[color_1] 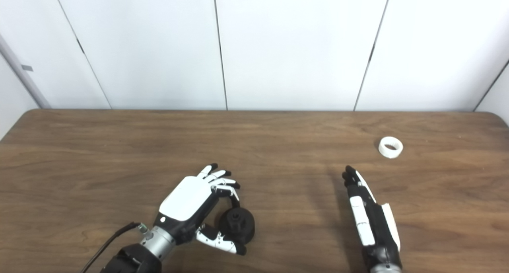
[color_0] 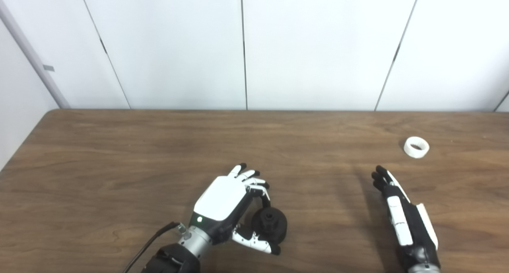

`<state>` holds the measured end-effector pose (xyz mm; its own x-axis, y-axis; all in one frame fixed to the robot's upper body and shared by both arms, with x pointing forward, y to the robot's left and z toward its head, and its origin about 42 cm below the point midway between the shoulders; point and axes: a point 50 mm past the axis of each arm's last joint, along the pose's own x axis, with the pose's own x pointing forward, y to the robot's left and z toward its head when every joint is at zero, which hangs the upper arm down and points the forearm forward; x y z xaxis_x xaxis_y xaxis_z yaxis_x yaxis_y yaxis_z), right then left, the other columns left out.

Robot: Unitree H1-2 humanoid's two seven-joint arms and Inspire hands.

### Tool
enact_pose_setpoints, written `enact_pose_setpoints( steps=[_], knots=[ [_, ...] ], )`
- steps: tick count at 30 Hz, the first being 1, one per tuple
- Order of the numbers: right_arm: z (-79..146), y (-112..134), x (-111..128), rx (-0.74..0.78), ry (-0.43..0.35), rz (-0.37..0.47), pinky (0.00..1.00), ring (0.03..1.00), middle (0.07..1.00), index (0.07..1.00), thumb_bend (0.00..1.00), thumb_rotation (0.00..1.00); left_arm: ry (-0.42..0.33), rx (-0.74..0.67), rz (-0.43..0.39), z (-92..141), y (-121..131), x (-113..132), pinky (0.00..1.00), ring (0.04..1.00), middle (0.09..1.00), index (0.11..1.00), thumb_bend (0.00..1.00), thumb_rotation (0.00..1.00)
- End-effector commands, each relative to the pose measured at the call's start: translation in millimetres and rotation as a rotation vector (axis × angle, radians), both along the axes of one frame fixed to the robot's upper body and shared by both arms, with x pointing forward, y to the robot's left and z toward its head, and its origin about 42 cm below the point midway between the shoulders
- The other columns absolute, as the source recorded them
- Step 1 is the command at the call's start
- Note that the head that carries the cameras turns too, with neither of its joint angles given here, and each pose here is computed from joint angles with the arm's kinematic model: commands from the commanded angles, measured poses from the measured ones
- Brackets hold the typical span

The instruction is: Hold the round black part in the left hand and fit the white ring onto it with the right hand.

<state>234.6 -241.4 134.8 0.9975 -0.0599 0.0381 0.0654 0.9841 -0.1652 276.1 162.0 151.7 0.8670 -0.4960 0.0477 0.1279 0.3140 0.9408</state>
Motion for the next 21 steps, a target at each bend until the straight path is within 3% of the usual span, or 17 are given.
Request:
enact_pose_setpoints(
  steps=[1, 7, 18, 21],
  knots=[
    [10.3, 7.6, -1.1, 0.027, -0.059, -0.001, 1.0, 0.926, 0.909, 0.915, 0.53, 1.0, -0.057, 0.001, -0.008, 5.1, -4.1, 1.8, 1.0, 0.913, 0.795, 0.484, 0.52, 0.06],
    [13.5, 9.7, -1.8, 0.029, -0.054, -0.006, 1.0, 0.931, 0.908, 0.913, 0.57, 1.0, -0.074, 0.005, -0.001, -6.0, -5.8, -2.7, 1.0, 0.902, 0.795, 0.484, 0.52, 0.05],
    [18.0, 8.1, -1.0, 0.031, -0.063, -0.011, 1.0, 0.933, 0.911, 0.917, 0.54, 1.0, -0.071, 0.009, 0.005, -16.7, -1.9, -7.5, 1.0, 0.899, 0.794, 0.485, 0.52, 0.05],
    [21.1, 6.6, -0.3, 0.031, -0.061, -0.029, 0.99, 0.925, 0.907, 0.91, 0.53, 0.96, -0.069, 0.011, 0.004, -17.2, -0.9, -8.1, 1.0, 0.902, 0.794, 0.485, 0.52, 0.05]
  ],
)
